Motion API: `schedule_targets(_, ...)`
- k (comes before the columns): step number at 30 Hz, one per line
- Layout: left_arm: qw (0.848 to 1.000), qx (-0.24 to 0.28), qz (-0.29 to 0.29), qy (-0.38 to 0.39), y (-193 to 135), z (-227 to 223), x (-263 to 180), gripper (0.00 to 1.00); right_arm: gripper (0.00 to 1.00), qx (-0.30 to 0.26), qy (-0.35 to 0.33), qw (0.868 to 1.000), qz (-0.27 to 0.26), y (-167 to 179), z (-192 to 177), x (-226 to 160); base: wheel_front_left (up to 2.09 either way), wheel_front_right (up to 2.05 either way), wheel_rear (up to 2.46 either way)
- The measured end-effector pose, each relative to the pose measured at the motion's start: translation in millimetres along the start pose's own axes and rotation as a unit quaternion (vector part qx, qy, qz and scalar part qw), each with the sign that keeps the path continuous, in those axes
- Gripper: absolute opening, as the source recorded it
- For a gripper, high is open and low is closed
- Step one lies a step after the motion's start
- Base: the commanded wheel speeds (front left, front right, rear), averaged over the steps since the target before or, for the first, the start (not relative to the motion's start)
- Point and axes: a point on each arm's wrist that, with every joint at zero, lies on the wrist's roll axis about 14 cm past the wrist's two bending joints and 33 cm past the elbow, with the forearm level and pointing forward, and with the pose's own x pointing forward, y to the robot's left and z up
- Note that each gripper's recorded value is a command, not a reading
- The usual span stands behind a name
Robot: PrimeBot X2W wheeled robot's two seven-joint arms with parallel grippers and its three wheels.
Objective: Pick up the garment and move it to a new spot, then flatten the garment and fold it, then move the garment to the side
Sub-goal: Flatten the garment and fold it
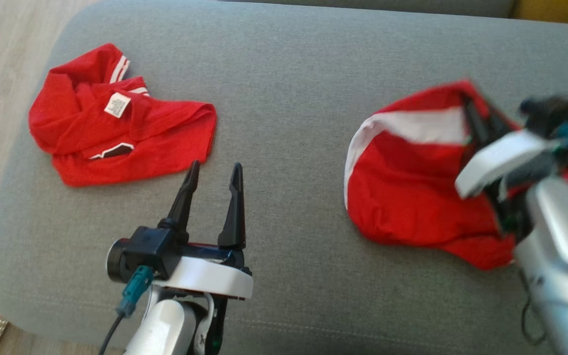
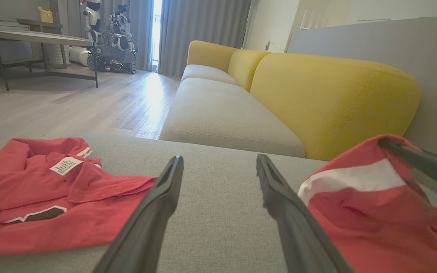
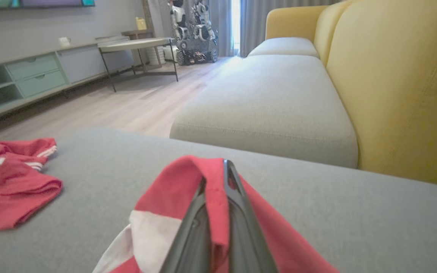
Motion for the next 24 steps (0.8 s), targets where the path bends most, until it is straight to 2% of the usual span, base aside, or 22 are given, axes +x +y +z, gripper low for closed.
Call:
schedule_targets(6, 1.0, -0.002, 0.012, 0.004, 6, -1, -3, 1.0, 0.0, 0.04, -0.023, 0.999, -0.015, -26, 50, 31, 0.0, 0.0, 0.0)
schedule_targets(16, 1.0, -0.008, 0.026, 0.013, 14, -7, 5, 1.0, 0.0, 0.03, -0.005, 0.996, -0.081, -93, 55, 70, 0.0, 0.0, 0.0)
schedule_targets(20, 0.999, -0.008, 0.032, 0.021, 16, -13, 8, 1.0, 0.0, 0.038, -0.03, 0.993, -0.11, -117, 61, 86, 0.0, 0.0, 0.0)
schedule_targets(24, 0.999, -0.008, 0.042, 0.031, 22, -19, 11, 1.0, 0.0, 0.045, -0.084, 0.985, -0.141, -140, 81, 102, 0.0, 0.0, 0.0)
